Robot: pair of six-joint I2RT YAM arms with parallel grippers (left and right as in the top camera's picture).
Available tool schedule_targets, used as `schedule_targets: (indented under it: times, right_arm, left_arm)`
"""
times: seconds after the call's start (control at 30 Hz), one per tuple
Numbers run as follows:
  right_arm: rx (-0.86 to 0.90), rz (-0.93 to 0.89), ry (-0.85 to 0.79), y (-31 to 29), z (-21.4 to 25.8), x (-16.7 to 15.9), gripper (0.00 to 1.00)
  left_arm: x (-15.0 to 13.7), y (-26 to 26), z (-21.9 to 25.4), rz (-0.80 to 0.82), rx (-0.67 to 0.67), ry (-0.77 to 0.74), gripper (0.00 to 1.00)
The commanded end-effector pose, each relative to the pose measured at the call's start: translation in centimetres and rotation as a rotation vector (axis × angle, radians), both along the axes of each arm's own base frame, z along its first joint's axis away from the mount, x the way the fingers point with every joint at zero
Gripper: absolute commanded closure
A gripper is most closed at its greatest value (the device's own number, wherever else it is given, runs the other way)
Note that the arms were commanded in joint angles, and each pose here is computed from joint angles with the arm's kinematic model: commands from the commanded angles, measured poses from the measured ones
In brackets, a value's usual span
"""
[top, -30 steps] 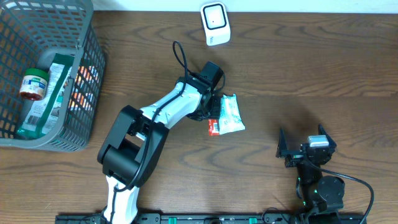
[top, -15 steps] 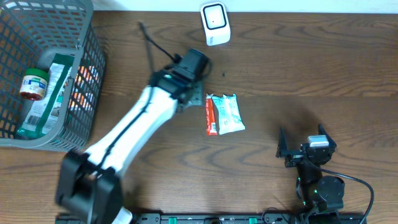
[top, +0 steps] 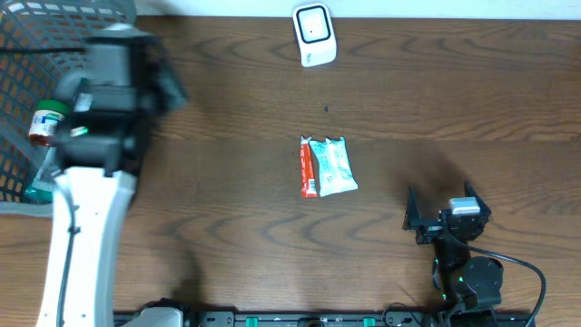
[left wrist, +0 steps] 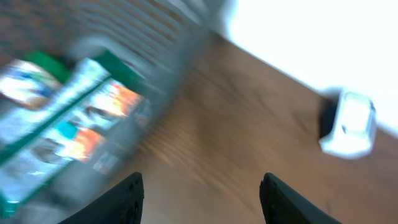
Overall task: Scan the item barcode
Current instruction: 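Move the left gripper back over the grey basket, then lower the left gripper onto the green-lidded jar and grasp it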
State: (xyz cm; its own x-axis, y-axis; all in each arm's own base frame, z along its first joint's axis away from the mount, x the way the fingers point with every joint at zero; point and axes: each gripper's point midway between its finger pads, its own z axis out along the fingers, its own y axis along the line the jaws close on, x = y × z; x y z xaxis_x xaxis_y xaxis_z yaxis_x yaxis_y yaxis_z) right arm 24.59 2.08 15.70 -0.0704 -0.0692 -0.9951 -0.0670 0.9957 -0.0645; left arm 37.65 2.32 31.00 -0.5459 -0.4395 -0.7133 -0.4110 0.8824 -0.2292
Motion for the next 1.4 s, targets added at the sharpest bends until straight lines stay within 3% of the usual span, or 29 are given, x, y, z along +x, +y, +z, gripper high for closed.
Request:
schedule_targets:
  times: [0.0,0.1,0.17,0.33,0.4,0.47,0.63,0.8,1.03,1.37]
  right_arm:
    - [-0.002,-0.001,0.001,0.0,0.0,0.0,0.01]
    - [-0.002,-0.001,0.000,0.0,0.0,0.0,0.01]
    - [-0.002,-0.002,0.000,0.0,0.0,0.0,0.01]
    - [-0.002,-0.001,0.000,0.0,0.0,0.0,0.01]
    - [-0.002,-0.001,0.001,0.0,0.0,0.0,0.01]
    - [-0.002,-0.001,0.001,0.0,0.0,0.0,0.01]
    - [-0.002,-0.001,0.000,0.0,0.0,0.0,0.01]
    - [-0.002,-0.001,0.000,0.0,0.0,0.0,0.01]
    - [-0.002,-0.001,0.001,0.0,0.0,0.0,0.01]
    - [-0.002,-0.001,0.001,0.0,0.0,0.0,0.01]
  left_arm:
    - [-0.1,5.9,-0.5,0.151,0.018,0.014,0.39]
    - [-0.5,10.6,-1.4,0.280,0.031,0.033,0.36]
    - [-0.9,13.6,-2.2,0.355,0.030,0.048,0.23]
    - [-1.2,19.4,-3.7,0.476,0.038,0.055,0.23]
    - [-0.4,21.1,-4.1,0.447,0.091,0.058,0.19]
    - [1.5,21.5,-4.8,0.267,0.159,0.071,0.05]
    - [3.4,22.5,-7.1,0.116,0.076,0.050,0.00]
    - [4.3,24.1,-10.2,-0.054,0.159,0.100,0.05]
    - [5.2,24.7,-15.2,-0.110,0.148,0.184,0.19]
    - [5.5,26.2,-22.4,-0.136,0.148,0.315,0.20]
